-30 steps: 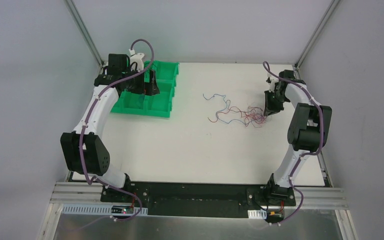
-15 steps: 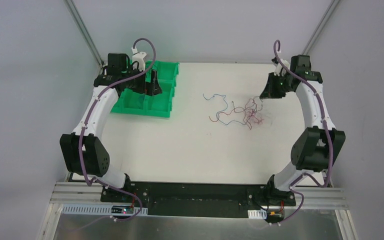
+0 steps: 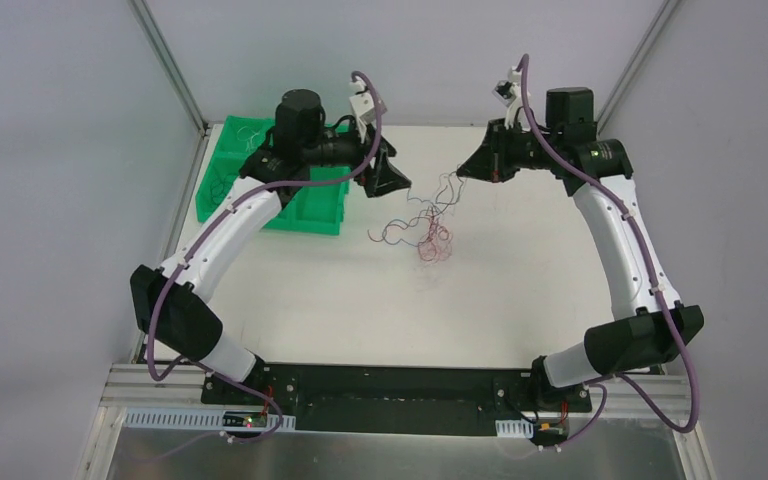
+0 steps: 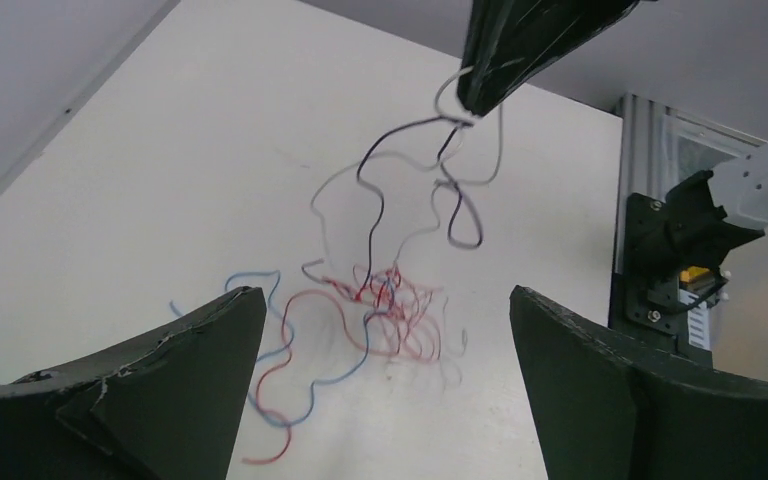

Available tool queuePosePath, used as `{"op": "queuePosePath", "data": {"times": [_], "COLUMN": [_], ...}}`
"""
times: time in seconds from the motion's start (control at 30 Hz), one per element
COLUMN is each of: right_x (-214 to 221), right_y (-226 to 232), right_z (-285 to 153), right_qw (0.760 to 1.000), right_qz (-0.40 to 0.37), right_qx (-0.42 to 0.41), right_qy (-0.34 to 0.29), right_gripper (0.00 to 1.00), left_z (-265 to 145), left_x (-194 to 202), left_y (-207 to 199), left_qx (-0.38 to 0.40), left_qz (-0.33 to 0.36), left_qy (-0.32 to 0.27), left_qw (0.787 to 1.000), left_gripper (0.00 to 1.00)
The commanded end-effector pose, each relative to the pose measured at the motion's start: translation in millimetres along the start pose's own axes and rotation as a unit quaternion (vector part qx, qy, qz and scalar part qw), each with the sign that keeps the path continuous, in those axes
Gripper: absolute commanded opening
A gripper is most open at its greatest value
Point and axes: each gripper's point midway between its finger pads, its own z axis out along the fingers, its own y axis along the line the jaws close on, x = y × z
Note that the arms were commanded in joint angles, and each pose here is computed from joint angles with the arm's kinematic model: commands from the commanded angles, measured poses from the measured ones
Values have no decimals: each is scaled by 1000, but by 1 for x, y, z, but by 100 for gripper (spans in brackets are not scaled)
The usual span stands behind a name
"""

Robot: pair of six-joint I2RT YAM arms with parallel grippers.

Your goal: Untangle the cables

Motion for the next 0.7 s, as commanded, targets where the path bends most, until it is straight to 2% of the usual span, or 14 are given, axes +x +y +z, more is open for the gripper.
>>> {"op": "queuePosePath", "data": {"times": [0.0,0.17,0.27,0.3,0.4,0.57,0.67], "right_x": [-12,-5,-2,-2,-4,-15,-24], "right_y": [52,70,77,78,76,71,61], "right_z": [-6,-3,-2,-3,-4,-16,-22], "right_qw": [996,995,994,994,995,996,996], "right_qz": [-54,-61,-57,-57,-52,-55,-44], "right_qx": [-66,-81,-87,-88,-74,-47,-28], "right_qy": [-29,-27,-27,-27,-33,-57,-73], "right_gripper": [0,0,0,0,0,0,0], "left_z": [33,59,69,70,69,52,41], "left_x": [-28,-22,-16,-14,-3,43,55], "left_y": [-38,-51,-60,-60,-57,-38,-28], "left_qx": [81,96,101,102,94,67,53], "left_qz": [59,87,103,103,111,104,83], "left_qy": [-50,-62,-62,-61,-49,-5,7], "left_qw": [994,990,988,987,988,992,995], "left_gripper": [94,79,62,51,0,0,0]}}
